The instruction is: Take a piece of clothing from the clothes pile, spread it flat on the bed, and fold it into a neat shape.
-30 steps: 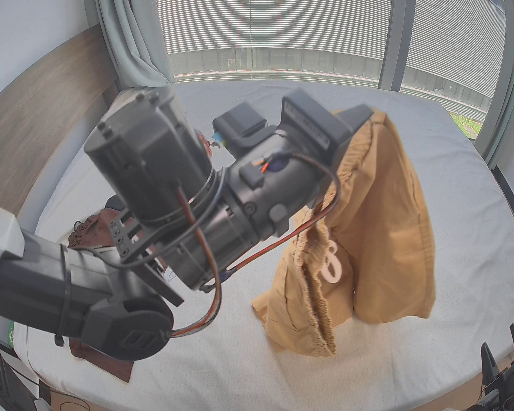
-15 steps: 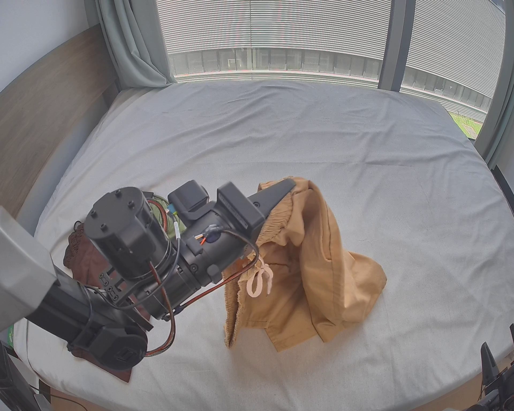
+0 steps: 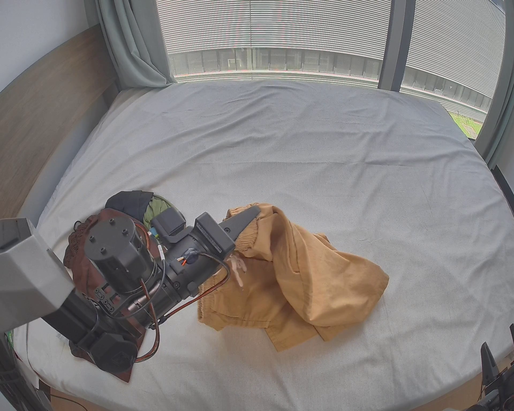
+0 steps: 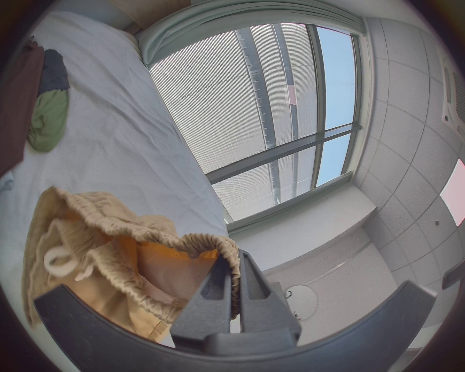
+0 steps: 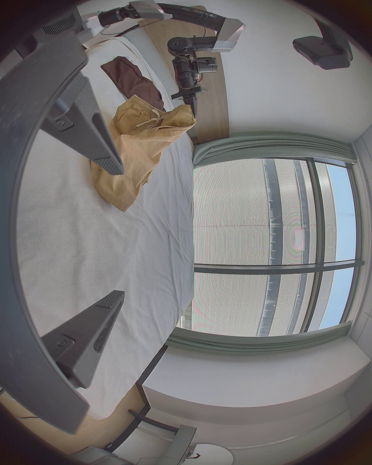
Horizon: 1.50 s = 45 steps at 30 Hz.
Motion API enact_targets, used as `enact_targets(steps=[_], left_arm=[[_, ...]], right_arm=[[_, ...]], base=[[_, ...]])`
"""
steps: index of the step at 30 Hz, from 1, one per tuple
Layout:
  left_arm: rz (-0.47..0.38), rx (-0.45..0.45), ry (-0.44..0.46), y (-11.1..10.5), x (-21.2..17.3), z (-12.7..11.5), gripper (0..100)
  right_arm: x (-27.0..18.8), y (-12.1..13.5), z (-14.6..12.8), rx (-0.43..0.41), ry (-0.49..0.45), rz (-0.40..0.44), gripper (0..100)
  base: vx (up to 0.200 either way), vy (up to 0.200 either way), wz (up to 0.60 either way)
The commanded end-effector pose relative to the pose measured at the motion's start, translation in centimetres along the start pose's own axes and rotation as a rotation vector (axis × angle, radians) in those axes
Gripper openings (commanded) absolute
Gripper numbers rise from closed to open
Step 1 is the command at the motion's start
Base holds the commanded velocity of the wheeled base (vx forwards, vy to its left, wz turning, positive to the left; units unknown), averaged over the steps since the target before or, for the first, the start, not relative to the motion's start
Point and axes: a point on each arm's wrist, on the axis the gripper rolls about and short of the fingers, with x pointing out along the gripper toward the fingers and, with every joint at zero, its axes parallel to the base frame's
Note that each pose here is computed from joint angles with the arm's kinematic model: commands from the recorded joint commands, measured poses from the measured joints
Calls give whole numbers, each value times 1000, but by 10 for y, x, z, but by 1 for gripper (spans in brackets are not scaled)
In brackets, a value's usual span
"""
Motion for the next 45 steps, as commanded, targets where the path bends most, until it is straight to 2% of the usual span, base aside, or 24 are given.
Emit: enact_targets(steps=[1, 8, 13, 16, 23, 31, 45], left_arm=[[79, 13, 2, 20, -9, 2, 0], [162, 99, -27, 40, -25, 21, 0], [210, 157, 9, 59, -40, 31, 0], [233, 161, 4, 65, -42, 34, 0], [260, 185, -61, 79, -49, 62, 0], [272, 189, -84, 89, -52, 76, 0], [297, 190, -100, 100, -55, 83, 0]], right_arm=[[0, 0, -5, -1, 0, 0, 100], [0, 0, -4, -1, -2, 0, 100], [0, 0, -5, -1, 0, 0, 100], [0, 0, -5, -1, 0, 0, 100], [0, 0, -4, -4, -2, 2, 100], [0, 0, -5, -5, 0, 2, 100], [0, 0, -5, -5, 0, 15, 100]], base=[[0, 0, 0], [0, 0, 0], [0, 0, 0], [0, 0, 0], [0, 0, 0], [0, 0, 0], [0, 0, 0]])
